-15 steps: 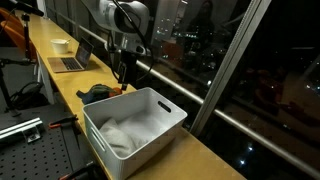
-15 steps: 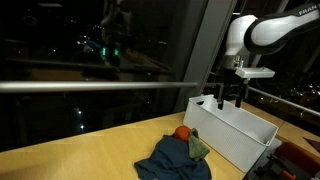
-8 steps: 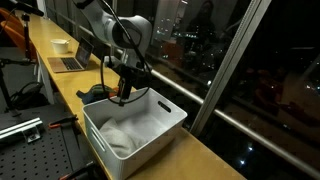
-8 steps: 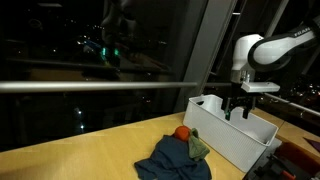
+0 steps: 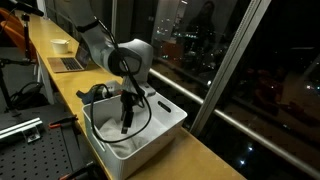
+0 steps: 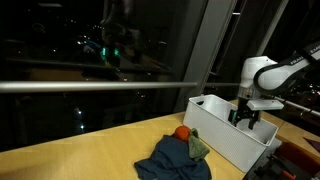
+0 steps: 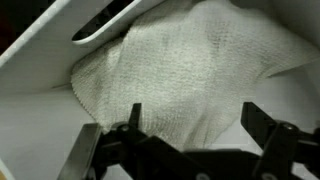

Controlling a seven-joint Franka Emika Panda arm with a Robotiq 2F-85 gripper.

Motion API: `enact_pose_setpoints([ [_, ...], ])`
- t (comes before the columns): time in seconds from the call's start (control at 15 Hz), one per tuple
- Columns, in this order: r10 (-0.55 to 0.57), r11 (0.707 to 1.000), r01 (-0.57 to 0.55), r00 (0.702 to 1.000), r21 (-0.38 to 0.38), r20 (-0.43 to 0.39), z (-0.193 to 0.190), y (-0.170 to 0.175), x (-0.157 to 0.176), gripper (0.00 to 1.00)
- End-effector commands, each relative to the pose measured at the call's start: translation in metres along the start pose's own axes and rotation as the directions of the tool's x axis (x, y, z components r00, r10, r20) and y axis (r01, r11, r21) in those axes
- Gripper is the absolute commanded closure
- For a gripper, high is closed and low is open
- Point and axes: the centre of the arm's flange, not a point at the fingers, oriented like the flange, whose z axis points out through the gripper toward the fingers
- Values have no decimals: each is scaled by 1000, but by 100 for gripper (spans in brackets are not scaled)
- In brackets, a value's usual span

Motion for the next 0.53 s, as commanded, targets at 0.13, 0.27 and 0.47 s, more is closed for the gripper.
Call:
enact_pose_setpoints([
  [0.13, 44, 999, -44, 999, 0, 1, 63, 21, 14, 0],
  [0.27, 61, 998, -61, 998, -14, 21, 86, 31, 19, 0],
  [0.47, 96, 995, -96, 994, -12, 46, 100, 47, 24, 26],
])
